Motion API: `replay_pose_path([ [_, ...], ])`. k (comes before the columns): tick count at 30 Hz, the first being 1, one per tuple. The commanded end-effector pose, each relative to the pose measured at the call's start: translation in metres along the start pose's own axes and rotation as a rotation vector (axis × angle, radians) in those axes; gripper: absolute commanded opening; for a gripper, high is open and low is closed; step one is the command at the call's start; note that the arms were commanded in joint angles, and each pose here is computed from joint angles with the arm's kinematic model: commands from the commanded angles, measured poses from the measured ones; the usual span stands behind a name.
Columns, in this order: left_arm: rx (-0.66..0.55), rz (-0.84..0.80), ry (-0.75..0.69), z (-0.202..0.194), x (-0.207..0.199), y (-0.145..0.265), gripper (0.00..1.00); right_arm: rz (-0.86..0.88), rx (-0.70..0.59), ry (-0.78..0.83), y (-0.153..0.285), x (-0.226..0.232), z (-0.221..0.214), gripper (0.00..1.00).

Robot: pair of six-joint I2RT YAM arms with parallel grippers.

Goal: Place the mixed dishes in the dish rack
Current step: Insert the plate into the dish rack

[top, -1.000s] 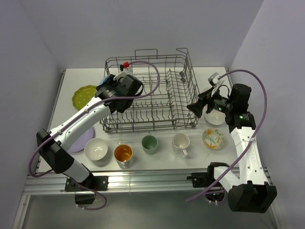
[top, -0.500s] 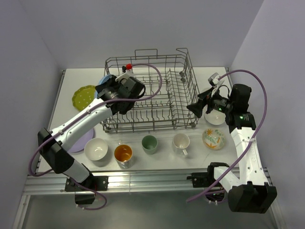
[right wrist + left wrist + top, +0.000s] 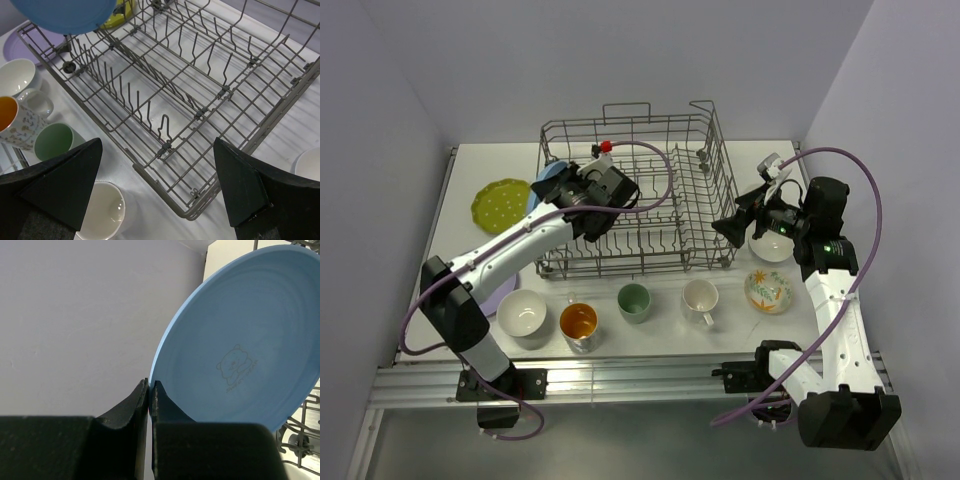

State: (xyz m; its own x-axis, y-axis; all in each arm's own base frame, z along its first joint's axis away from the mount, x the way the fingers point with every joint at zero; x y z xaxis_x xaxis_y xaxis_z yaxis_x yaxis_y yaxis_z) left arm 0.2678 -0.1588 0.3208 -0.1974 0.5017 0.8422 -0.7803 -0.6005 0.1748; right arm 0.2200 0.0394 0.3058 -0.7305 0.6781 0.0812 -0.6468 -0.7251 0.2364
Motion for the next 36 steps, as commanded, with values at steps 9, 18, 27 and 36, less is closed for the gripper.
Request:
replay_pose_path([
  [9,-0.021,-0.013,-0.005,0.017,-0.017,0.006,0.00,0.011,-0.035,0.037,0.006,0.006,0.010,1.00],
  [18,-0.011,-0.008,-0.057,0.006,-0.027,0.003,0.00,0.019,-0.039,0.040,0.006,0.007,0.011,1.00],
  [27,-0.017,0.046,-0.076,0.036,-0.014,-0.010,0.00,0.021,-0.044,0.046,0.008,0.009,0.011,1.00],
  [36,0.003,0.059,-0.132,0.025,-0.019,-0.014,0.00,0.033,-0.046,0.046,0.008,0.011,0.012,1.00],
])
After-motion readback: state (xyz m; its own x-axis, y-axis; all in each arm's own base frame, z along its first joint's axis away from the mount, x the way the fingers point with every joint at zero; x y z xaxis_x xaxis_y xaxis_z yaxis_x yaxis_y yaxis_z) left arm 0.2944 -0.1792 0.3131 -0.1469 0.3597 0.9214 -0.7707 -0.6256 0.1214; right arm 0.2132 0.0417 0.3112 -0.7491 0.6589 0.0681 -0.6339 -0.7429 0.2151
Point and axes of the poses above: each gripper's point midway between its finger pads, its own y axis back along the fingers, its own x axis along the line the jaws close on, z = x × y, the point moved 9 cm from there along y, back along the fingers, and after that the axes turned 1 degree about y, right-handed, at the moved point
